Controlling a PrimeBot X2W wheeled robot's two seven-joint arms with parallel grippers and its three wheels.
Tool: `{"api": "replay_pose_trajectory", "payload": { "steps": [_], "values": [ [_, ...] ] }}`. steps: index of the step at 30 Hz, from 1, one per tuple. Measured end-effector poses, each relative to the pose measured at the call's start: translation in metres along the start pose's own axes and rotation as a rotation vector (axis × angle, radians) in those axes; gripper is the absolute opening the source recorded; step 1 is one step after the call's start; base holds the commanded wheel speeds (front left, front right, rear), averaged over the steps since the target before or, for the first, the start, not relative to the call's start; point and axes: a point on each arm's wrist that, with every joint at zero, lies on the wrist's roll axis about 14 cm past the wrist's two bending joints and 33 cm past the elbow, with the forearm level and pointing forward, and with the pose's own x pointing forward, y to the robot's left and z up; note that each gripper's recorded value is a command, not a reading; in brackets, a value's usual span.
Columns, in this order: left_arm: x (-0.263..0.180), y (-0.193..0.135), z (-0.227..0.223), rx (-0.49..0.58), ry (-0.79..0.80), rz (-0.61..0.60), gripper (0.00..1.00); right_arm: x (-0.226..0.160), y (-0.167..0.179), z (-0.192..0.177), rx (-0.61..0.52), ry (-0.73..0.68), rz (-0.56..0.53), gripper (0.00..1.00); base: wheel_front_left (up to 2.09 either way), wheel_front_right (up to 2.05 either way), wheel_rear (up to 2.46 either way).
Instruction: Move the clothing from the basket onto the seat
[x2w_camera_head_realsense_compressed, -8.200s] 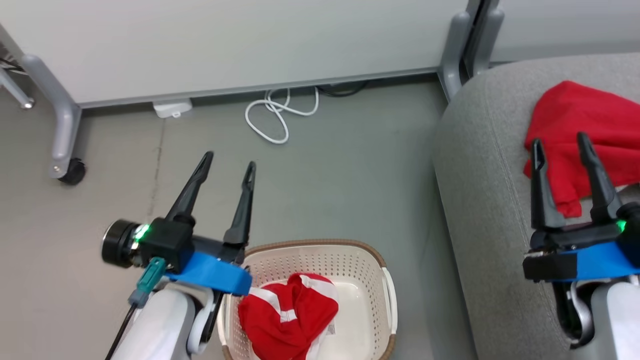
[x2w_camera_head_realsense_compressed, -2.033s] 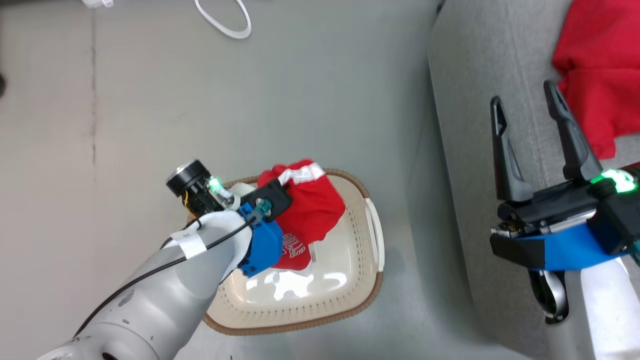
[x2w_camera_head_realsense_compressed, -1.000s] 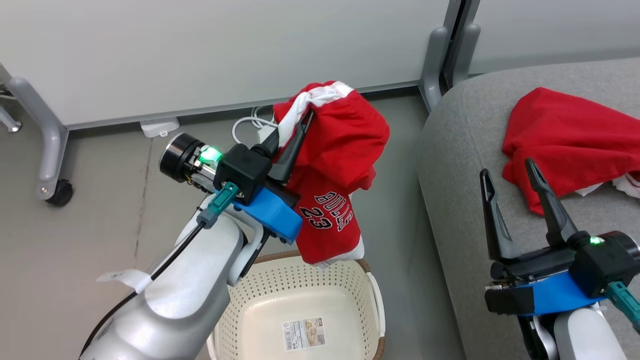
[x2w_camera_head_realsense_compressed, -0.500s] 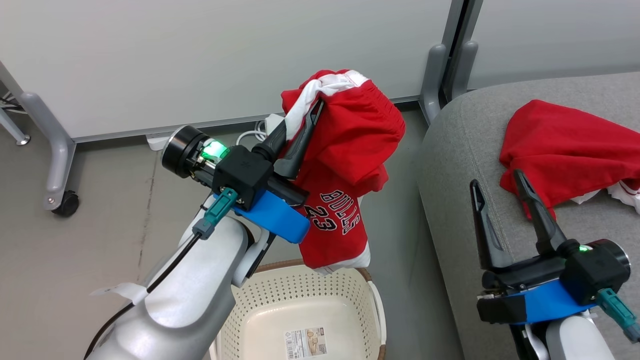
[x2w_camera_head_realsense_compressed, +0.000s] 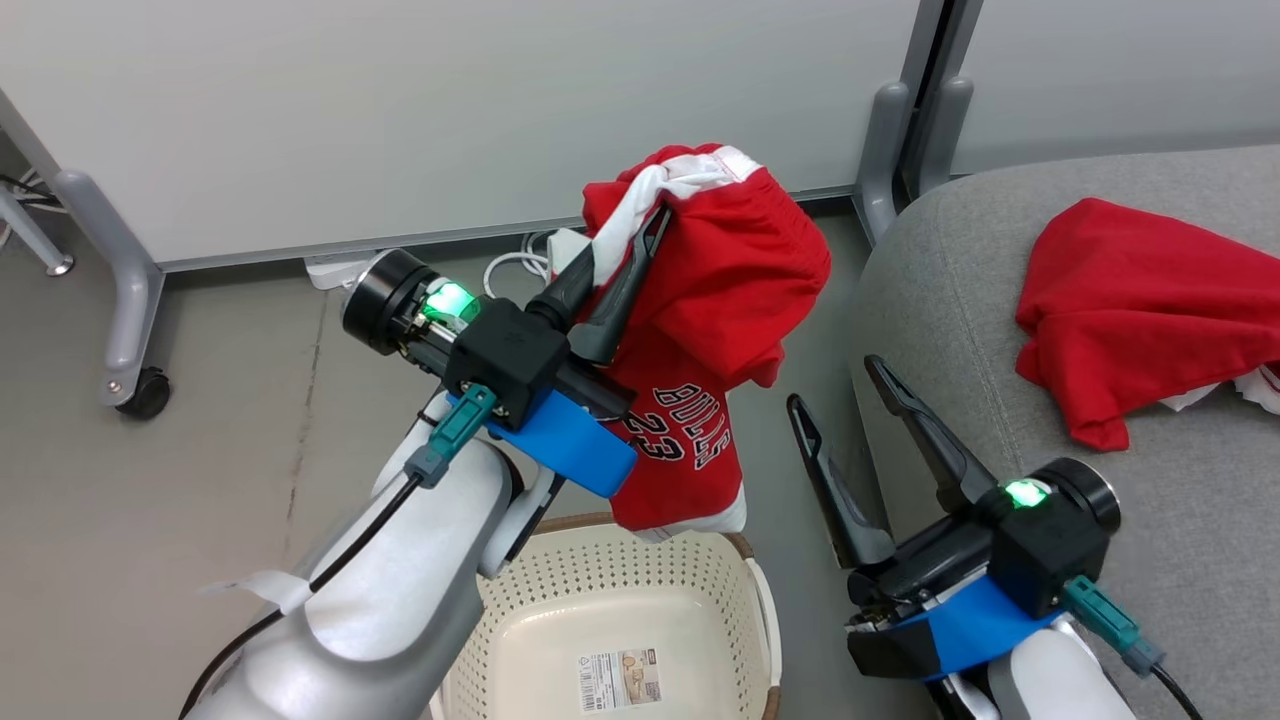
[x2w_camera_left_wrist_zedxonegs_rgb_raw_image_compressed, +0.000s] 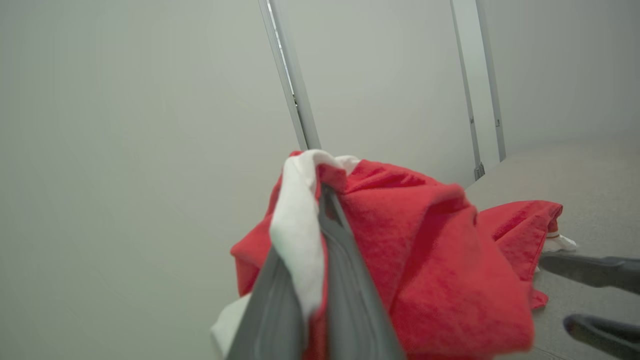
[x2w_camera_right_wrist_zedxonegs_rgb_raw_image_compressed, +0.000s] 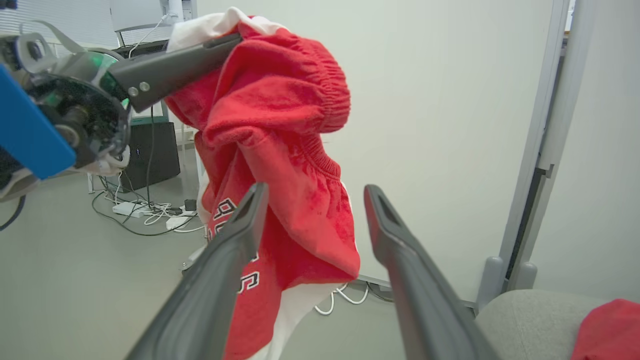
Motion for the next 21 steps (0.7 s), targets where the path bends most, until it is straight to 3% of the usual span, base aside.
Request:
{"api": "replay_pose_trajectory", "payload": {
  "steps": [10,19,21],
  "values": [
    [0.0,-0.006,0.0,-0.014,-0.008,-0.009,0.0,0.029,0.024,-0.013,-0.016,0.026,0.112,1.0,0.0,0.0,0.0],
    [0.002,-0.011,-0.003,-0.023,-0.007,-0.024,0.0,0.054,0.02,-0.011,-0.007,0.007,0.1,1.0,0.0,0.0,0.0],
    [0.002,-0.012,-0.003,-0.026,-0.008,-0.025,0.0,0.055,0.022,-0.015,-0.002,0.017,0.103,0.0,0.0,0.0,0.0]
  ]
}}
